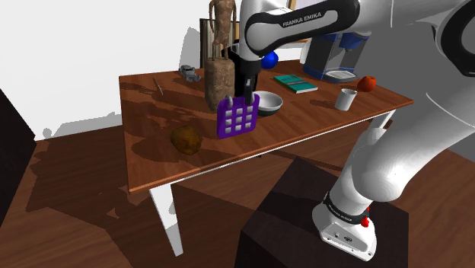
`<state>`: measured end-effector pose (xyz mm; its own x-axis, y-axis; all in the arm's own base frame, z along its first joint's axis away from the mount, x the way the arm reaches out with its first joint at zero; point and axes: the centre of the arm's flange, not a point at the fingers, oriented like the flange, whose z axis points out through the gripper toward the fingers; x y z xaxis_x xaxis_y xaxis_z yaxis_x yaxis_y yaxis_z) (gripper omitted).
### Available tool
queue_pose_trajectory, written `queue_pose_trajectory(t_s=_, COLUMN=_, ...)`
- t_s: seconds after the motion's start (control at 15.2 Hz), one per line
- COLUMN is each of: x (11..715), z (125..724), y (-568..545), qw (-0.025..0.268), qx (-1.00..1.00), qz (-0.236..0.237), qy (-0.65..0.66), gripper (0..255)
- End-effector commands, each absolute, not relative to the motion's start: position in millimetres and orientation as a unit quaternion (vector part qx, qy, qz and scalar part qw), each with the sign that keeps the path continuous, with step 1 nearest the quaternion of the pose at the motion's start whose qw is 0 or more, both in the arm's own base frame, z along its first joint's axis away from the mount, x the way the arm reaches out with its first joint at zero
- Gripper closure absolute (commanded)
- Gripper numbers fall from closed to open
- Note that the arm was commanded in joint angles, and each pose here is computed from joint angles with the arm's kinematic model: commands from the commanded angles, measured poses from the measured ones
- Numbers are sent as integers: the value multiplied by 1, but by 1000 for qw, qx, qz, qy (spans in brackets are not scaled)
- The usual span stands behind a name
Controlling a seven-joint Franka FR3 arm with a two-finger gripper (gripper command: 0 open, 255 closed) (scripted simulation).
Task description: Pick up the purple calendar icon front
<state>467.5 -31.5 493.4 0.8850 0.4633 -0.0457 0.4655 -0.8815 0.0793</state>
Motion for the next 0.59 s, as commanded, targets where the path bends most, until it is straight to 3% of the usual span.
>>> queue_pose_trajectory(t_s=0.0, x=468, z=503, y=-31, qw=44, qx=970, qz=-13, qy=239, gripper=255)
queue_pose_trajectory(t_s=0.53, x=468, z=545, y=-31, qw=44, qx=970, qz=-13, qy=239, gripper=255)
